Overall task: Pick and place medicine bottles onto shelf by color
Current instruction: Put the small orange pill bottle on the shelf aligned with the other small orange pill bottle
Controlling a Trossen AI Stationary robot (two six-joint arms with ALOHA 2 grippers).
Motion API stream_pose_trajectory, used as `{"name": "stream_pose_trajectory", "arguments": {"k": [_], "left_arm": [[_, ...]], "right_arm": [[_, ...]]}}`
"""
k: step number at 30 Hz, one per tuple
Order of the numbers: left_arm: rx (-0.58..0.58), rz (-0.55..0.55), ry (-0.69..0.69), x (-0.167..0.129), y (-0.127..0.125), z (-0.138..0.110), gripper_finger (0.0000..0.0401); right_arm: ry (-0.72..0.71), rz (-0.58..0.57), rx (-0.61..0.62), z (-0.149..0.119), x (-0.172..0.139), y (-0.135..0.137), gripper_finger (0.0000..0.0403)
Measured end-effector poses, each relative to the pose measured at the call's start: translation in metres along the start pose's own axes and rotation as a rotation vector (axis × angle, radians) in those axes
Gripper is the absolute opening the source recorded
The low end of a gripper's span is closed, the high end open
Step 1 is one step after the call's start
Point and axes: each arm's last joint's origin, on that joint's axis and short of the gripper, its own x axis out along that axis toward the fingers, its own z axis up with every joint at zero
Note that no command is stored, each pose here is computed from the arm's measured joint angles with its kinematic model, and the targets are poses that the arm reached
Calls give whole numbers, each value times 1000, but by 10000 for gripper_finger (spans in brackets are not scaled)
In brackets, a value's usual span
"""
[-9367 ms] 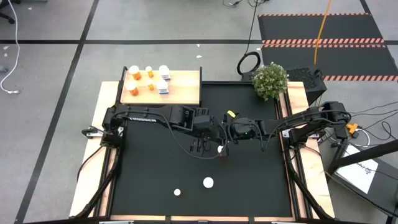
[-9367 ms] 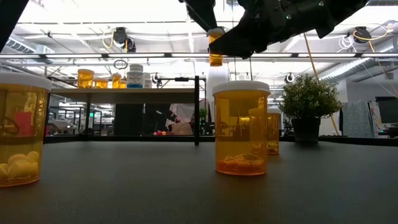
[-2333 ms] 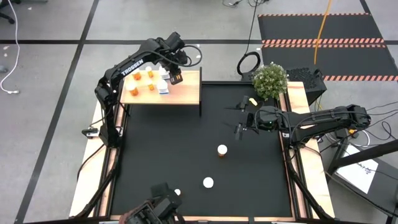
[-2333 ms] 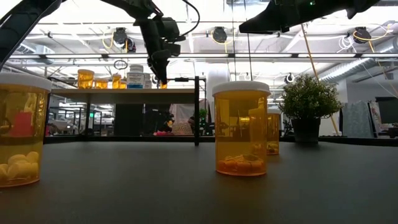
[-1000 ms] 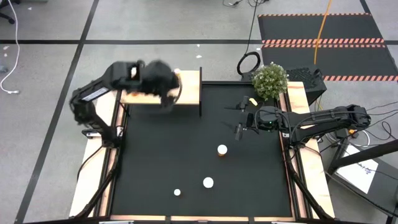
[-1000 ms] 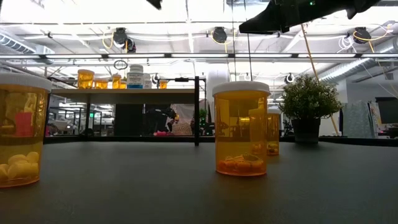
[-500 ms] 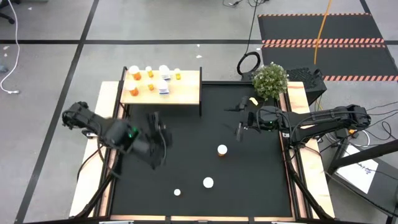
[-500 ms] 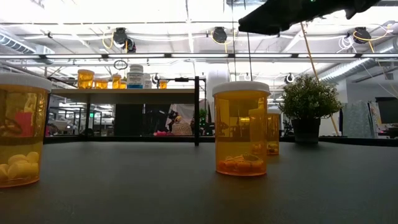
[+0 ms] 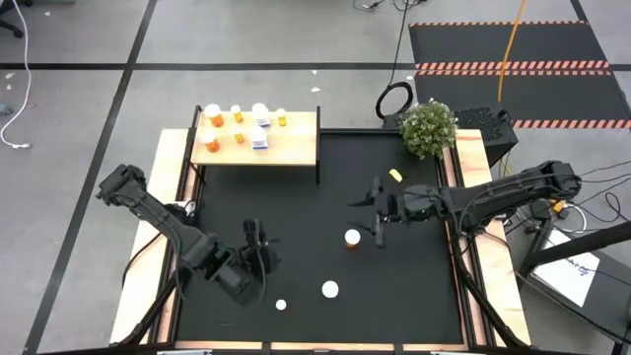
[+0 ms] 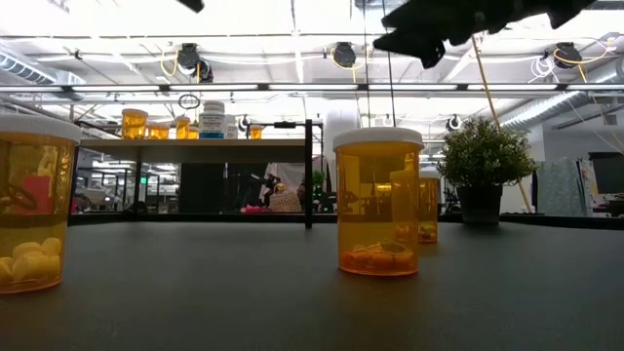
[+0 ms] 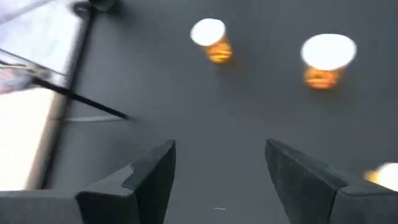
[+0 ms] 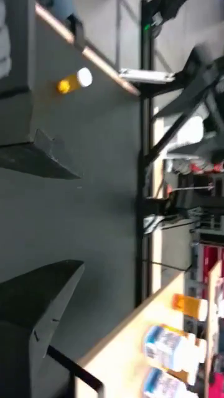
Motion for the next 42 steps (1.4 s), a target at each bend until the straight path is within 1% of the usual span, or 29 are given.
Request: {"name": "stream_pose_trajectory", "arguments": {"k": [5,9,13,15,17,20,23,25,29,32,39,42], "left_arm": [[-42,-179,-48,1,-32,-15,248],[-104,-289,-67,-6,-52,-25,248],[-235,-343,-89,-7,-62,-29,248],[-273,-365,-90,-5,-65,-30,248],[-291,-386,-90,-2,-70,-29,248],[-283,-415,-62,4,-77,-29,248],[-288,-452,-36,8,-83,-23,248],[-300,-475,-6,11,-86,-16,248],[-306,-484,86,8,-81,5,248],[-268,-458,201,10,-80,16,248],[-175,-471,418,28,-81,45,248],[-155,-437,518,37,-78,54,248]], "right_arm": [[57,29,-19,-13,13,12,204],[51,27,-54,-17,23,13,201],[33,17,-70,-18,27,10,201],[36,13,-70,-19,29,9,201],[52,13,-72,-20,29,9,201],[64,14,-74,-22,29,9,201],[66,14,-74,-22,29,9,201],[66,14,-74,-22,29,9,201],[66,15,-83,-22,29,9,201],[66,15,-93,-22,29,9,201],[67,16,-115,-22,29,9,201],[71,16,-119,-22,29,9,201]]}}
